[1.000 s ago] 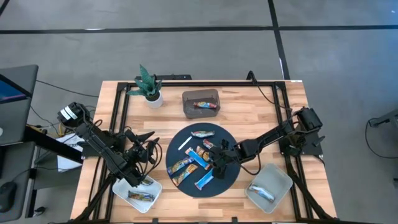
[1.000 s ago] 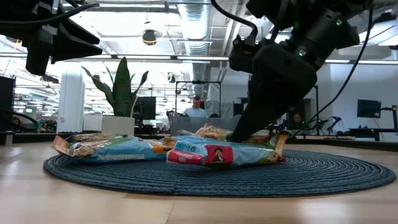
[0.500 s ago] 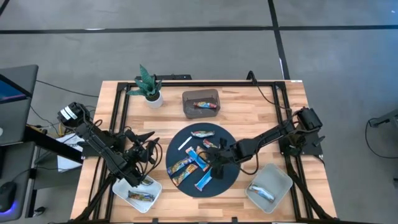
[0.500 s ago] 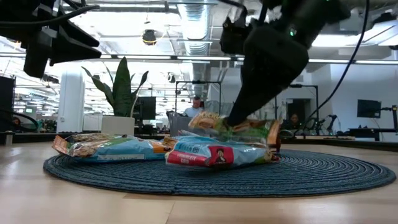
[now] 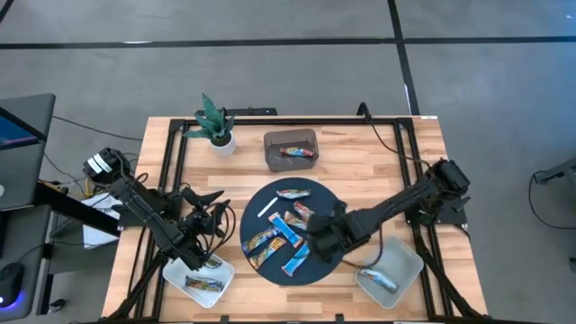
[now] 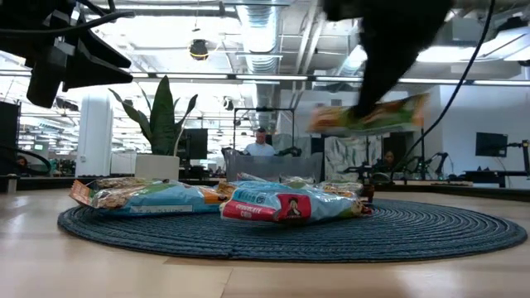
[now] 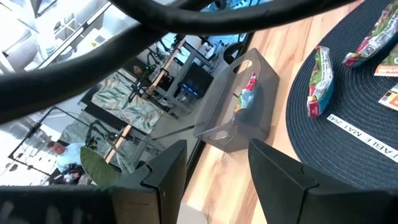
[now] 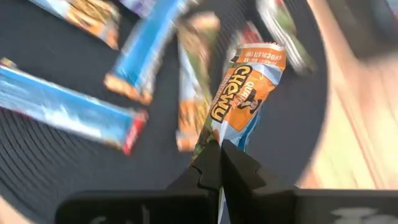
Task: Pick and place Granola Bars by type
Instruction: Put the yellow granola bar into the gray bin
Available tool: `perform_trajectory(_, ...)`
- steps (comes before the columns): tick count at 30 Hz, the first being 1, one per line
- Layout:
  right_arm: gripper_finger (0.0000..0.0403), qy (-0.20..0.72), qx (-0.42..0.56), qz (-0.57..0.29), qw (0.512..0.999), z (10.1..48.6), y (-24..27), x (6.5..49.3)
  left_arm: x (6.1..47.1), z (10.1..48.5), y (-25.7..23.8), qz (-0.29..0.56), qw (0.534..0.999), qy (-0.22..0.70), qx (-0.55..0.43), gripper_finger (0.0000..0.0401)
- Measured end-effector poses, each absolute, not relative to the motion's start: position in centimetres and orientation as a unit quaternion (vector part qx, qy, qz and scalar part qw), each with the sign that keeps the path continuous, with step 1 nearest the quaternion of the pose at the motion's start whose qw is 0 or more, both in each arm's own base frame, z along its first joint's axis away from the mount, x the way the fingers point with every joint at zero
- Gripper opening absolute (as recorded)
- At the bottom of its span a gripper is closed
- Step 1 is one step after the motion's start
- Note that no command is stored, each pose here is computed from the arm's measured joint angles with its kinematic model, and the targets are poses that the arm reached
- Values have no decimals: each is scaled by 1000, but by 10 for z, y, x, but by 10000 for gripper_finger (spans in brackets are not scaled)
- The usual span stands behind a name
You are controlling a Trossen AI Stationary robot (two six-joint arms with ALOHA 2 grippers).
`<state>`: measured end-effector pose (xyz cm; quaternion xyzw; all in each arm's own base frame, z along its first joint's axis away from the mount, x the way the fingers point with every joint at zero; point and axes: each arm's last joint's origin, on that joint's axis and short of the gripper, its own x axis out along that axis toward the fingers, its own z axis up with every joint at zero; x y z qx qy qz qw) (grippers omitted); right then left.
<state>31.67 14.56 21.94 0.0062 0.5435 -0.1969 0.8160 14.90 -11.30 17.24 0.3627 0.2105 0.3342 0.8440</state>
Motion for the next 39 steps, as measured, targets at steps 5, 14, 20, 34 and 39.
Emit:
perform_trajectory(5,0,552,68,-281,782,225,173,285,149,172,-113,334,844,211,363,167)
perform_trajectory(14,0,507,181,-339,771,225,234,226,150,175,-114,340,845,168,377,167)
perform_trajectory(20,0,516,236,-372,735,224,259,187,155,180,-114,347,841,160,382,167)
perform_trajectory(34,8,538,266,-412,686,224,274,153,168,190,-111,375,836,164,366,167)
perform_trajectory(39,61,540,254,-413,688,225,272,152,169,192,-112,376,839,161,360,167)
